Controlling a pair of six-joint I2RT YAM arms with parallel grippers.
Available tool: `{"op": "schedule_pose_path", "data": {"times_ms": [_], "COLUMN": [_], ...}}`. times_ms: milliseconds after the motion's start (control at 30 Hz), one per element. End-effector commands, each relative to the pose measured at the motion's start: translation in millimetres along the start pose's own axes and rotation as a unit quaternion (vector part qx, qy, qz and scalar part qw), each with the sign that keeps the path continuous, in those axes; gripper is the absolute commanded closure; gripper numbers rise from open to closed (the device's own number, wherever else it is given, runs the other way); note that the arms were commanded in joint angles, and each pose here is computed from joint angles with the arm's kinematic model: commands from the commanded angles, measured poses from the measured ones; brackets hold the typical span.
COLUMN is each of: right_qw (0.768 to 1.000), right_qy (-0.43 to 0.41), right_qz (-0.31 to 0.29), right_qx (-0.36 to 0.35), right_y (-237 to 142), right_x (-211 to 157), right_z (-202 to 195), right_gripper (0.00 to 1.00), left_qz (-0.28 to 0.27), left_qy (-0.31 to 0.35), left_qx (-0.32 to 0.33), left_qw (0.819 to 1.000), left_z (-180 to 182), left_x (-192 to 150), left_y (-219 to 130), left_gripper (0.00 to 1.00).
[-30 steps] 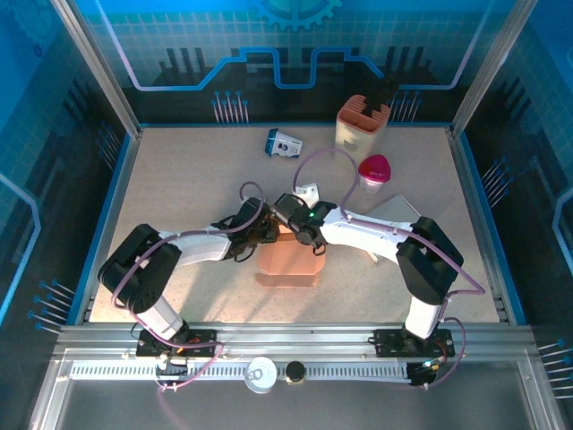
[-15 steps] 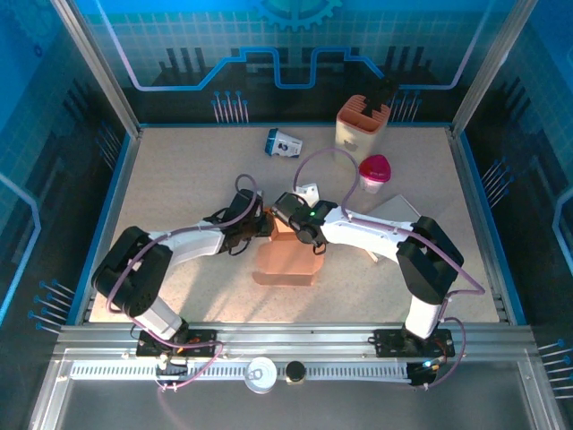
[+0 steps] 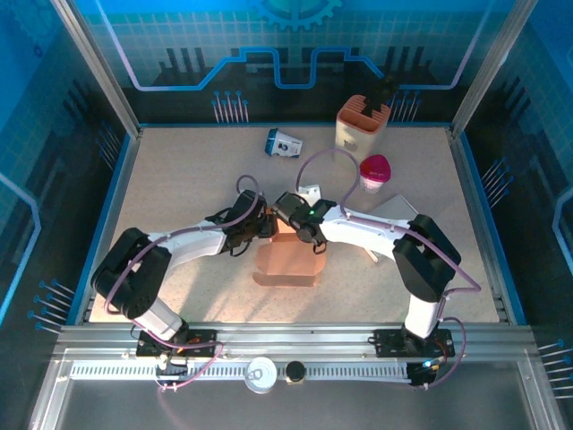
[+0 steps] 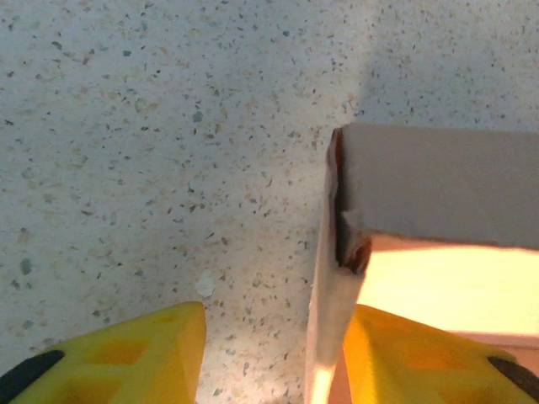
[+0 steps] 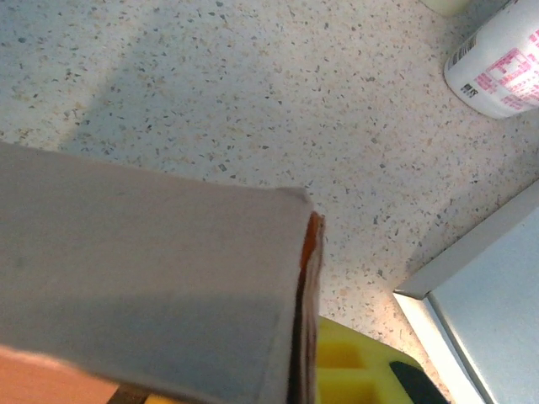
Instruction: Fold the paper box
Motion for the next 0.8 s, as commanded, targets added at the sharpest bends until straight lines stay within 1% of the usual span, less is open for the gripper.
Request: {"op": "schedule_pose_path", "data": {"times_ms": [0,167,233,367,400,433,500,600,667,767], "right_qw": [0.999,0.997,0.995,0.982,0.974,0.965,0.939,0.893,0.854,0.809], "right_qy": [0.003,0.038,0.058,0.139,0.171,0.198,0.269,0.355,0.408,0.462], "right_qz": [0.038,0.068,0.085,0.127,0.146,0.163,0.201,0.272,0.320,0.364], "right_qx": [-0.015,0.004,0.008,0.017,0.039,0.058,0.079,0.053,0.037,0.002], "right_y": [7.2,11.0,13.7,17.7,20.0,21.0,22.2,14.9,6.7,-7.0], "right_x": [-9.9,-13.1,-16.3,-27.8,-31.8,-35.2,-43.5,-58.6,-67.4,-75.0], "right_z": [-11.1,-14.6,-17.6,-31.6,-32.8,-32.7,-36.8,-44.2,-42.5,-42.2], "right_gripper": [1.00,1.00,1.00,1.00,1.00,1.00,1.00,1.00,1.00,1.00], "left_qz": [-0.022,-0.035,-0.047,-0.072,-0.078,-0.082,-0.079,-0.068,-0.060,-0.050], "left_qy": [-0.015,-0.036,-0.036,-0.034,-0.035,-0.035,-0.034,-0.037,-0.040,-0.043], "left_qx": [-0.022,-0.063,-0.070,-0.079,-0.082,-0.085,-0.086,-0.082,-0.076,-0.069], "left_qw": [0.999,0.997,0.996,0.994,0.993,0.992,0.993,0.994,0.995,0.995], "left_z": [-9.5,-20.9,-24.4,-29.2,-29.7,-29.9,-28.6,-24.3,-18.5,-10.5], "left_x": [13.4,22.7,27.5,36.9,38.3,38.9,37.1,29.9,22.2,11.7], "left_y": [-27.6,-62.3,-77.0,-114.8,-123.5,-130.5,-140.7,-147.9,-150.4,-153.2], "left_gripper": [0.47,0.41,0.40,0.44,0.44,0.44,0.44,0.45,0.47,0.48]}}
Point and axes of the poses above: each hand's point on the last joint's axis, 136 mm out from that joint toward the fingers, its own y axis out along the fingers, its own z axis along the line the jaws close on, x = y × z, the point moved 4 cm from there along -y, back along the fingers, and after that the axes turned 3 degrees about -y, right-handed, at the moved point
